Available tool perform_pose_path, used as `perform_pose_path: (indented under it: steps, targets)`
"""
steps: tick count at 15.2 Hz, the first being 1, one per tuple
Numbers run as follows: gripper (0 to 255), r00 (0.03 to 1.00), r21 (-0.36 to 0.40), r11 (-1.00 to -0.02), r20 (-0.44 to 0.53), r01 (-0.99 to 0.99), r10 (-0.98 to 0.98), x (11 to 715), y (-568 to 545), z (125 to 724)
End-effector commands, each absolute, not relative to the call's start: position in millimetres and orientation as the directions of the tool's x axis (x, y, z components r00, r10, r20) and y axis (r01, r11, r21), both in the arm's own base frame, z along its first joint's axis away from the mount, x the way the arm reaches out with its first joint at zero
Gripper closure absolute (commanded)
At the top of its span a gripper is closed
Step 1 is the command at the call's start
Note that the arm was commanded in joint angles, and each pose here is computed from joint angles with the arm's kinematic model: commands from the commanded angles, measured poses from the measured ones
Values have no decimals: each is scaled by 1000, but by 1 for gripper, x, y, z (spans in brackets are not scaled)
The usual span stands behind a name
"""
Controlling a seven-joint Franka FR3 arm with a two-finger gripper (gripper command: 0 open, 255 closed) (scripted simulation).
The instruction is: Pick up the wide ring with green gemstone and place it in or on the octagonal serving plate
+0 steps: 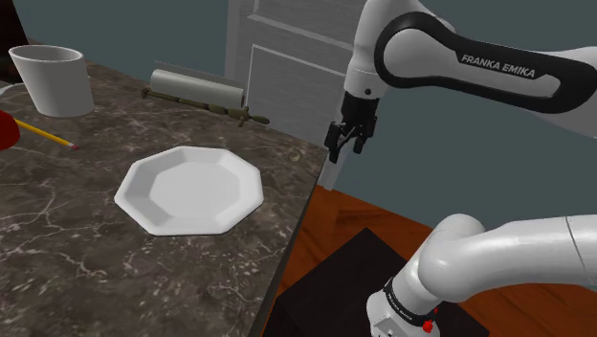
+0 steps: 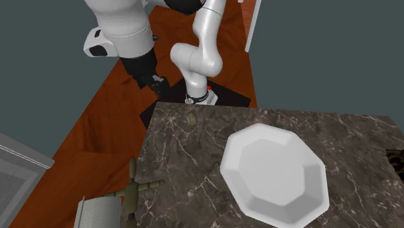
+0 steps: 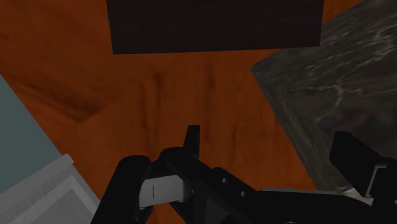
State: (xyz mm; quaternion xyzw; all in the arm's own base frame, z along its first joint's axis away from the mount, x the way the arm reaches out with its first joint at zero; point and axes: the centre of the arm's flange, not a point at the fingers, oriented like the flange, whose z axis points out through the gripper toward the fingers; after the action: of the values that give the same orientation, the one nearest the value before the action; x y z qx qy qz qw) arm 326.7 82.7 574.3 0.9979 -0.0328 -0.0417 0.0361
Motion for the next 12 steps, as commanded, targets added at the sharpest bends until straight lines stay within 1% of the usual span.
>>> perform_pose_path:
  steps: [1,12]
  targets:
    - [0,996,62,-997,-70,-54,-59,331,107,587]
    - [0,1000,2,-1000,-6,-7,-7,345,231,642]
